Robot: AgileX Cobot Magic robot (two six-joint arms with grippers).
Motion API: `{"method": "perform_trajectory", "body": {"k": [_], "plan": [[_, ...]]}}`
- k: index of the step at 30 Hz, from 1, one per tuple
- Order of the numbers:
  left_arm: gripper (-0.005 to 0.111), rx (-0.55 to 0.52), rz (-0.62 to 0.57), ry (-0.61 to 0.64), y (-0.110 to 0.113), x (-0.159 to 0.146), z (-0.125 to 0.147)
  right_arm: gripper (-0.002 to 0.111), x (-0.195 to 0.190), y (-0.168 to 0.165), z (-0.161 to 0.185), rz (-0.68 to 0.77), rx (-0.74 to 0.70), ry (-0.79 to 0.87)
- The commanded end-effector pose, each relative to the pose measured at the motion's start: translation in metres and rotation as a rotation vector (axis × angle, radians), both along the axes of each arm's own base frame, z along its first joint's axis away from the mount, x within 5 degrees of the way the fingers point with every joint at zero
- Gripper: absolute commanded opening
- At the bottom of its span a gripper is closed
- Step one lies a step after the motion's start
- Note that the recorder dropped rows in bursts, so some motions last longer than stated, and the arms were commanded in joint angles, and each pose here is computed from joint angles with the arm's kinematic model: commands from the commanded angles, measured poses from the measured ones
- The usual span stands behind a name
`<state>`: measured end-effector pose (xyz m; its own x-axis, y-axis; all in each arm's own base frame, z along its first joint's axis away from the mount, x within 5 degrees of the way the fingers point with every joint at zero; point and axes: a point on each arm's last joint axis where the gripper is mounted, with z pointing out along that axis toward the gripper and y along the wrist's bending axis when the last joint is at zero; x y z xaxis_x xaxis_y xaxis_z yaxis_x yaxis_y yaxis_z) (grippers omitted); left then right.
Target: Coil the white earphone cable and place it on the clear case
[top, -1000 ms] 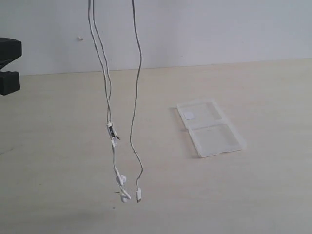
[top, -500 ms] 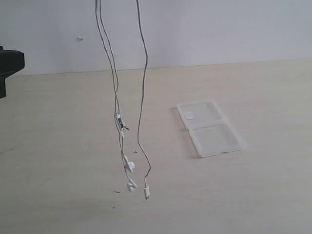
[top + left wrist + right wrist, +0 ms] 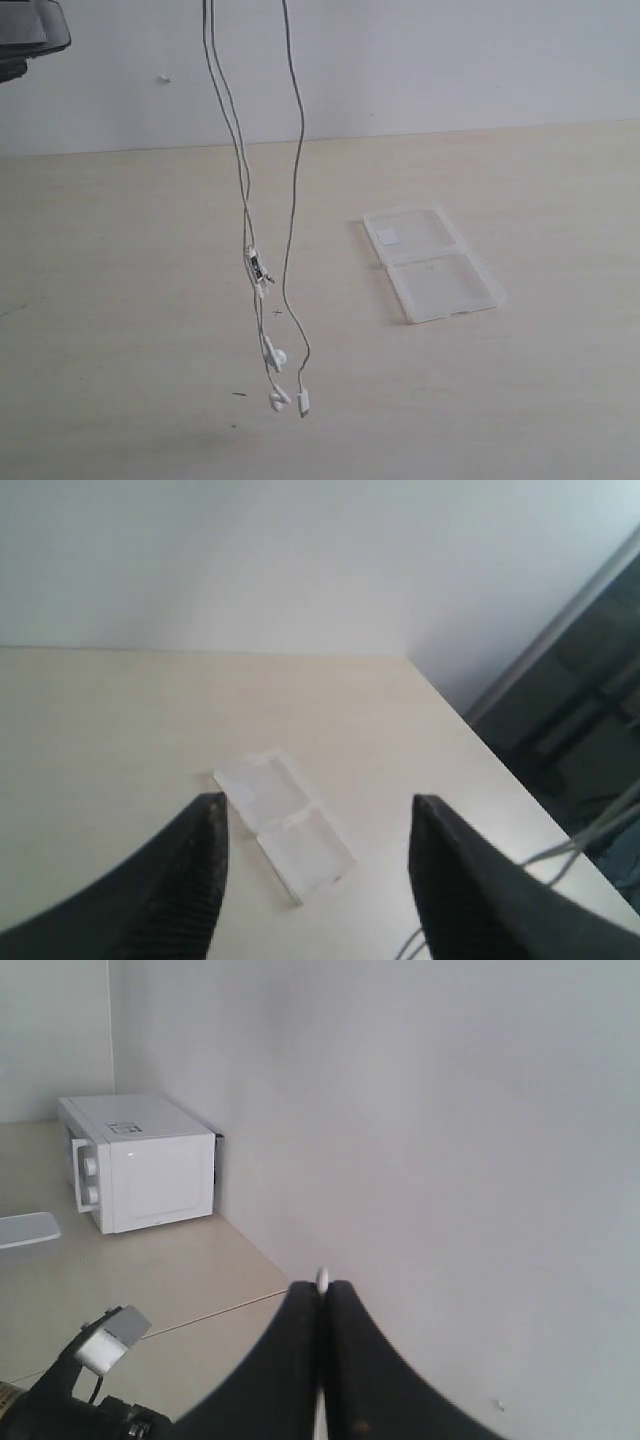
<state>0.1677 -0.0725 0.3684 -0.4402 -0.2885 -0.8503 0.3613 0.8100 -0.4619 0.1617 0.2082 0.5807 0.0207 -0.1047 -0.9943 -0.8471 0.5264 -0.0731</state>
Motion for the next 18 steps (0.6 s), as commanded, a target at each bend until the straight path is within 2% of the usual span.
{"method": "perform_trajectory", "body": {"k": [1, 7, 11, 16, 18], "plan": [[0.054, 0.058, -0.105, -0.010, -0.006, -0.007, 0.001, 0.000, -0.003, -0.002, 0.003, 0.002, 0.011, -0.009], [0.054, 0.125, -0.355, -0.158, -0.023, -0.012, 0.004, 0.000, -0.004, -0.002, 0.004, 0.010, 0.018, -0.001], [0.054, 0.152, -0.367, -0.186, -0.024, -0.011, 0.004, 0.000, -0.004, -0.002, 0.004, 0.010, 0.018, -0.001], [0.054, 0.120, -0.376, -0.219, -0.026, -0.010, 0.007, 0.000, -0.004, -0.002, 0.004, 0.012, 0.019, 0.000], [0.059, 0.143, -0.380, -0.241, -0.025, -0.010, 0.007, 0.000, -0.004, -0.002, 0.004, 0.012, 0.019, 0.000]]}}
